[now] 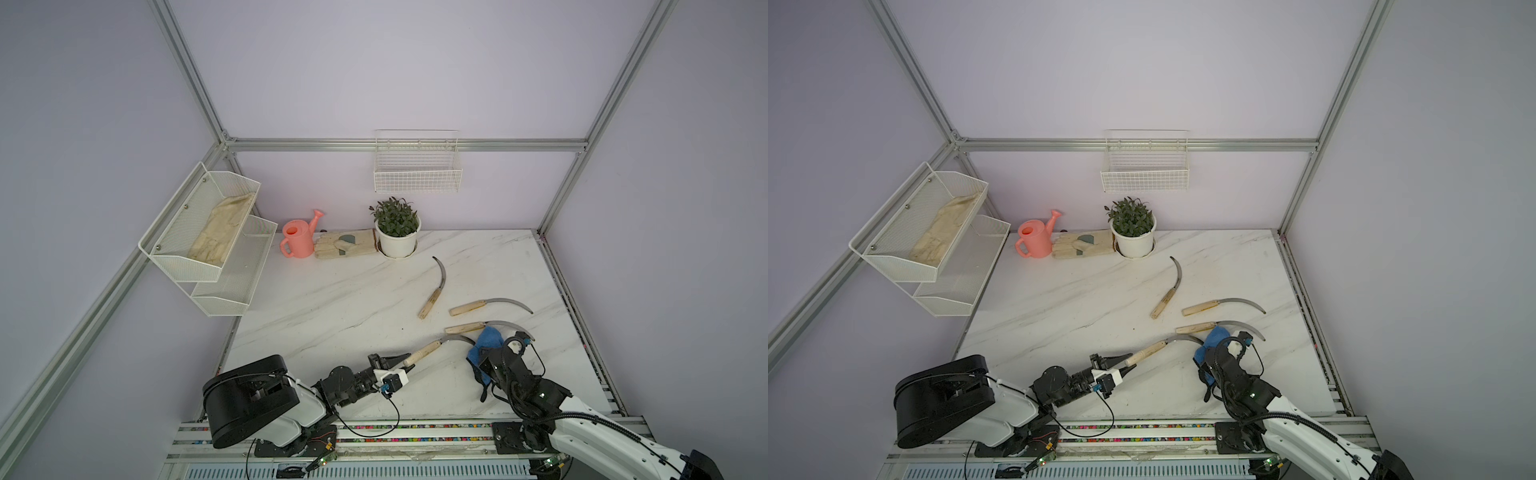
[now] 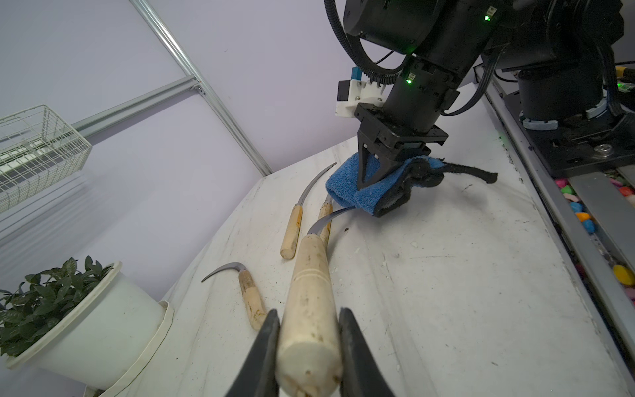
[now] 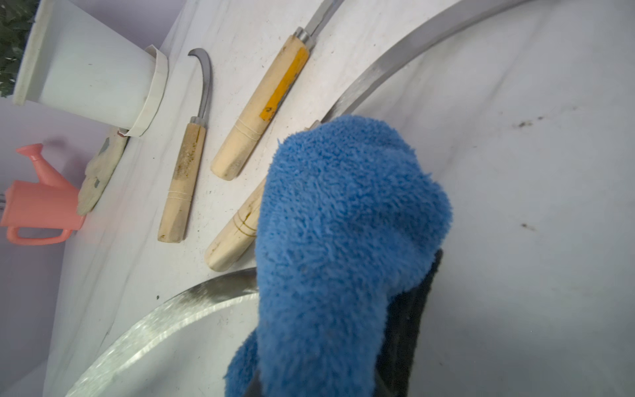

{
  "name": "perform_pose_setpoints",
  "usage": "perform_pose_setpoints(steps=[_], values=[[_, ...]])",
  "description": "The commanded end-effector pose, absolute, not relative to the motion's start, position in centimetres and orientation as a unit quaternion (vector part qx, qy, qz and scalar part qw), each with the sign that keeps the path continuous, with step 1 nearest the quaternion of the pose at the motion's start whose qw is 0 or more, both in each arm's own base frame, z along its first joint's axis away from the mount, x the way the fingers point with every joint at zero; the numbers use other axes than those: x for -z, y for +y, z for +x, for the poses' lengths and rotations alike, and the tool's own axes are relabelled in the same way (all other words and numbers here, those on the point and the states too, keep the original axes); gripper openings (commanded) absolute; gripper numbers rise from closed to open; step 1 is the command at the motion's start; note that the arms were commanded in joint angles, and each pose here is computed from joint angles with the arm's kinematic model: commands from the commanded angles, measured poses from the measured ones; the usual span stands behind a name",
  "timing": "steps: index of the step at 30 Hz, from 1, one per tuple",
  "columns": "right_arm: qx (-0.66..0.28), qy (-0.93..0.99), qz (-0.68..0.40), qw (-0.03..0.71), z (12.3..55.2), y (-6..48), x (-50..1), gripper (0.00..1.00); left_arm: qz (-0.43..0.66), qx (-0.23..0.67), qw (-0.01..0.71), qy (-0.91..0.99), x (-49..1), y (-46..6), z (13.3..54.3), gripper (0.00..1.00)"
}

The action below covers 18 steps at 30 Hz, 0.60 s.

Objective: Wipe small sickles with rags
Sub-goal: Wipe the small sickle.

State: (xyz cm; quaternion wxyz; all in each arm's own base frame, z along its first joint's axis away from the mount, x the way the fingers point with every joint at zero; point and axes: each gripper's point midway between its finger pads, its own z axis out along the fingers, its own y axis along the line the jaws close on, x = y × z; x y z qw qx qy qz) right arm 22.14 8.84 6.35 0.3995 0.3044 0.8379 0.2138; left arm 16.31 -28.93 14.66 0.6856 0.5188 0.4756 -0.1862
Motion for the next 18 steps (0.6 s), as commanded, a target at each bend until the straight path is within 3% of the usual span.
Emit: perform_pose_setpoints(steps=[1, 6, 18], values=[[-0.259, 0.82, 0.275, 0.431, 23.3, 10.3, -9.5, 0.0, 0.509, 0.186, 0.709, 0.451, -16.3, -28.8, 15.9, 0.0], [-0.309, 0.821, 0.192, 0.44, 23.8, 13.4, -12.7, 0.0, 0.507, 0.179, 0.71, 0.456, -16.2, -28.8, 16.3, 0.0], [-0.377, 0.841, 0.054, 0.385, 24.4, 23.4, -13.3, 0.0, 0.51, 0.182, 0.708, 0.453, -16.1, -29.0, 16.1, 0.0]])
